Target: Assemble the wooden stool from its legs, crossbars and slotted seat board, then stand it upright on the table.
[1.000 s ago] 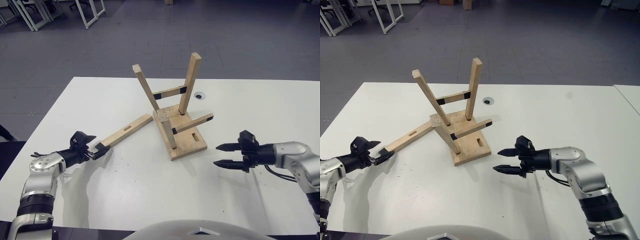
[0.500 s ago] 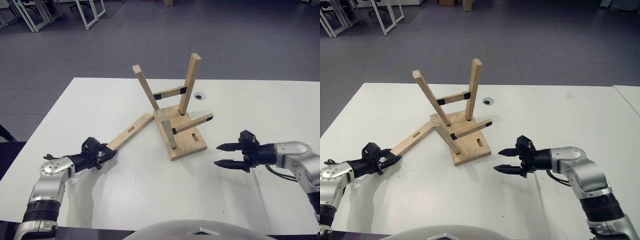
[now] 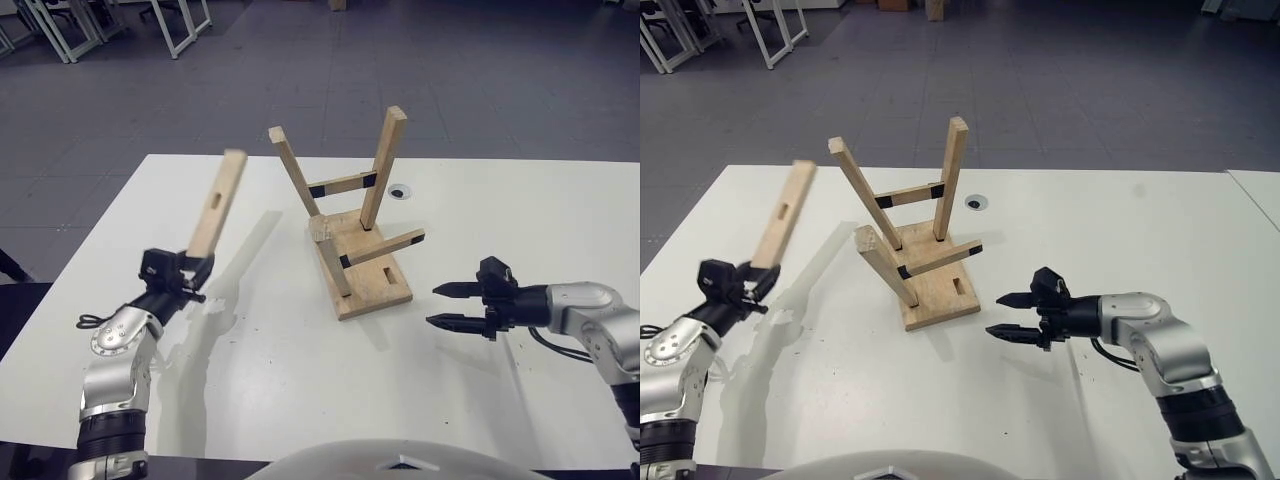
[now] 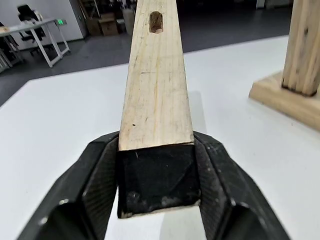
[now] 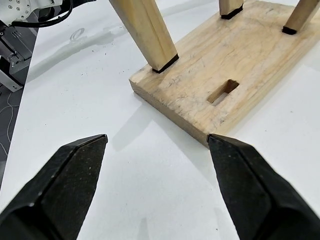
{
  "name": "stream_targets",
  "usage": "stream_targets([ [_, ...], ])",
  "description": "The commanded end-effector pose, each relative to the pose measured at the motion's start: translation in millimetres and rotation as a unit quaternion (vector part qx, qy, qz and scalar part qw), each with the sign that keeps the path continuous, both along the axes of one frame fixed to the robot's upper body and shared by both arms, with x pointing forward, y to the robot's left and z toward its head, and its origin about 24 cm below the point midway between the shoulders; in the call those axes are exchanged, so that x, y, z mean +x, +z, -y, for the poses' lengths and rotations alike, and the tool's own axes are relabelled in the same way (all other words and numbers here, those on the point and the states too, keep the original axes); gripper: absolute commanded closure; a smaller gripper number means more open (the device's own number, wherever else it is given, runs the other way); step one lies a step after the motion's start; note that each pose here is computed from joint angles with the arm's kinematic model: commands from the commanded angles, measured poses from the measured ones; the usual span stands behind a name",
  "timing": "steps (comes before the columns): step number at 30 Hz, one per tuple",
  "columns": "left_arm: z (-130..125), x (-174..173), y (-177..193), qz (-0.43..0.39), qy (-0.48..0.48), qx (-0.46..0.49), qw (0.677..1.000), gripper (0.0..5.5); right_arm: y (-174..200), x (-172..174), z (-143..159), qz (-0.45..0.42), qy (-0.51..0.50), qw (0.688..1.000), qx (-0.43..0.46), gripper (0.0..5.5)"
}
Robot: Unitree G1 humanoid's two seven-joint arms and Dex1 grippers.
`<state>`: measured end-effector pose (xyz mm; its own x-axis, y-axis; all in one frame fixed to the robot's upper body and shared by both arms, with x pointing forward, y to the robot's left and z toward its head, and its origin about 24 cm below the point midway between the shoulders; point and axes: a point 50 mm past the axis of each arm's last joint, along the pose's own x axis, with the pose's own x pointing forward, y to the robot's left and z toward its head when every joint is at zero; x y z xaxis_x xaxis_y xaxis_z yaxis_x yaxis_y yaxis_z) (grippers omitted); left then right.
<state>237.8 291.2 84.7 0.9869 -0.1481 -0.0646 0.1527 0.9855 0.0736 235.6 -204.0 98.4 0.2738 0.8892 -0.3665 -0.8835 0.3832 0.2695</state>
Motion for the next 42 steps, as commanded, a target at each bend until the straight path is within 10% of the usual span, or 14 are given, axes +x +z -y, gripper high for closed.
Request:
stream_targets([
  [1, 27.4, 19.8, 80.5, 0.14, -0.079, -0.076, 0.984, 3.47, 41.3, 24.7, 16.8, 0.045, -0.053, 0.996, 0.052, 1.82],
  [6, 72.6, 22.9, 160.2, 0.188, -0.23, -0.125, 0.947, 3.47, 118.6, 55.3, 18.7, 0.145, -0.068, 0.979, 0.124, 1.82],
  [12, 134.1, 8.6, 170.2, 0.077, -0.442, -0.177, 0.876, 3.47, 175.3, 53.2, -34.0, 0.115, 0.036, 0.947, 0.298, 1.35],
  [19, 152.9, -3.6, 166.6, 0.026, -0.531, -0.21, 0.82, 3.47, 191.4, 57.7, -58.8, 0.032, 0.074, 0.906, 0.415, 0.02],
  [25, 157.5, -4.4, 164.0, 0.002, -0.552, -0.242, 0.798, 3.47, 189.2, 45.9, -68.4, 0.041, 0.131, 0.909, 0.394, 0.0],
  [42, 157.4, -5.9, 165.4, -0.033, -0.572, -0.238, 0.784, 3.47, 193.5, 41.4, -70.5, 0.06, 0.174, 0.91, 0.372, 3.23],
])
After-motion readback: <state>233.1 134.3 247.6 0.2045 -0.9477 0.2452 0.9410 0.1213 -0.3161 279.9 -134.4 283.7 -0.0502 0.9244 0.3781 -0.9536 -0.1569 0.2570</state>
